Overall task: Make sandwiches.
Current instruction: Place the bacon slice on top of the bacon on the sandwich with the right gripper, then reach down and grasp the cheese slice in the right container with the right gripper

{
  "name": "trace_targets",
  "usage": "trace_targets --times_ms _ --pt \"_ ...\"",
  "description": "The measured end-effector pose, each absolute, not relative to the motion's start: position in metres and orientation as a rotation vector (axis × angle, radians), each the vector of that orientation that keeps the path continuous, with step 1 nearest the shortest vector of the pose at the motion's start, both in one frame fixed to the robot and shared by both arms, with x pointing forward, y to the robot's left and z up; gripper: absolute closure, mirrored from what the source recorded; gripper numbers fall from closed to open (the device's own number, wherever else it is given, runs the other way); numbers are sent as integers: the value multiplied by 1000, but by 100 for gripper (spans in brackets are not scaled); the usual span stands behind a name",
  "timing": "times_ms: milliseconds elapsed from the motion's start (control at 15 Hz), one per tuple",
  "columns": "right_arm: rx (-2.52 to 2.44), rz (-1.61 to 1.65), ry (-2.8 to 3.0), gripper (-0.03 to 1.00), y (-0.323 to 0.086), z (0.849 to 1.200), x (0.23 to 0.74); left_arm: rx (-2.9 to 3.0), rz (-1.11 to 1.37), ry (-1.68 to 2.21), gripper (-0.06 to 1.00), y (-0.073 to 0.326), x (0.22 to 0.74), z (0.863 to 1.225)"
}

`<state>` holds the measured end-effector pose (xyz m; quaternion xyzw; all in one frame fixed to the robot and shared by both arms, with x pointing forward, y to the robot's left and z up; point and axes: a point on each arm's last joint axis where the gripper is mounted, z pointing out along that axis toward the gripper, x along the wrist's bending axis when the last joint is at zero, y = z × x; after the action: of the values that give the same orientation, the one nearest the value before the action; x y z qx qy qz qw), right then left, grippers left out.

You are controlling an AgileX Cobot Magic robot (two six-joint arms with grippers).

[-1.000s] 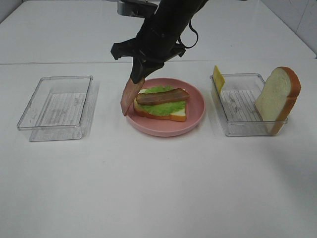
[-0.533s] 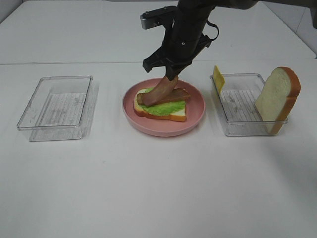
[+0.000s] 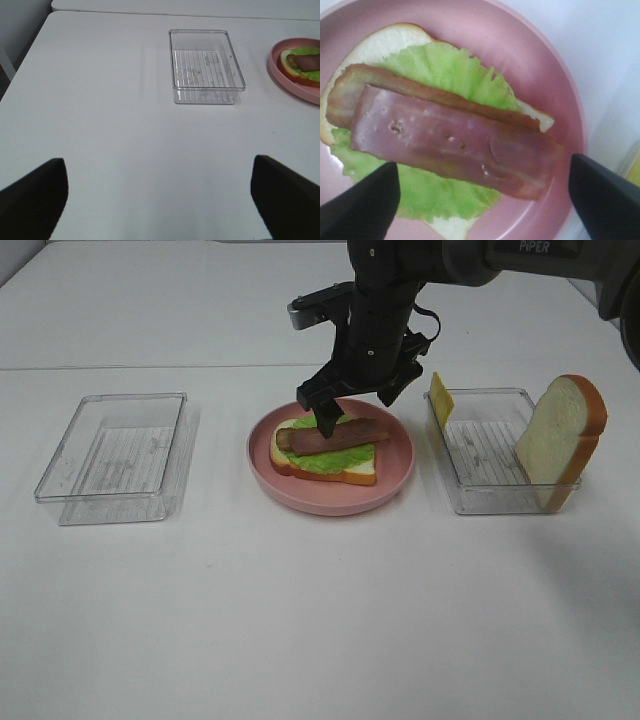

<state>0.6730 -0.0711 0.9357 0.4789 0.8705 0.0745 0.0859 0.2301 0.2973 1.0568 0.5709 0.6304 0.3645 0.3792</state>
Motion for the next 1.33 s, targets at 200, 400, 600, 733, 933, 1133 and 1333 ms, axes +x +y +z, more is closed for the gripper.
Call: trace_targets --times_ms 200,400,600,733,933,1133,1333 --pt "1436 158 2601 -1 -75 963 669 1458 931 1610 4 297 230 1057" --pt "1392 221 2557 -2 -80 1022 664 1458 931 1610 4 297 230 1057" --pt "1345 313 2472 -2 -87 1070 658 1458 931 1610 4 297 230 1057" --pt "1365 333 2411 -2 -105 1091 657 1458 931 1610 4 297 230 1057" --pt "1485 355 2383 -2 -136 1089 670 1458 931 1610 4 297 230 1057" --pt "1634 366 2354 -2 -175 1075 689 1458 931 1610 4 297 230 1057" --pt "1676 347 2391 -2 -180 1053 698 1458 931 1610 4 297 230 1057"
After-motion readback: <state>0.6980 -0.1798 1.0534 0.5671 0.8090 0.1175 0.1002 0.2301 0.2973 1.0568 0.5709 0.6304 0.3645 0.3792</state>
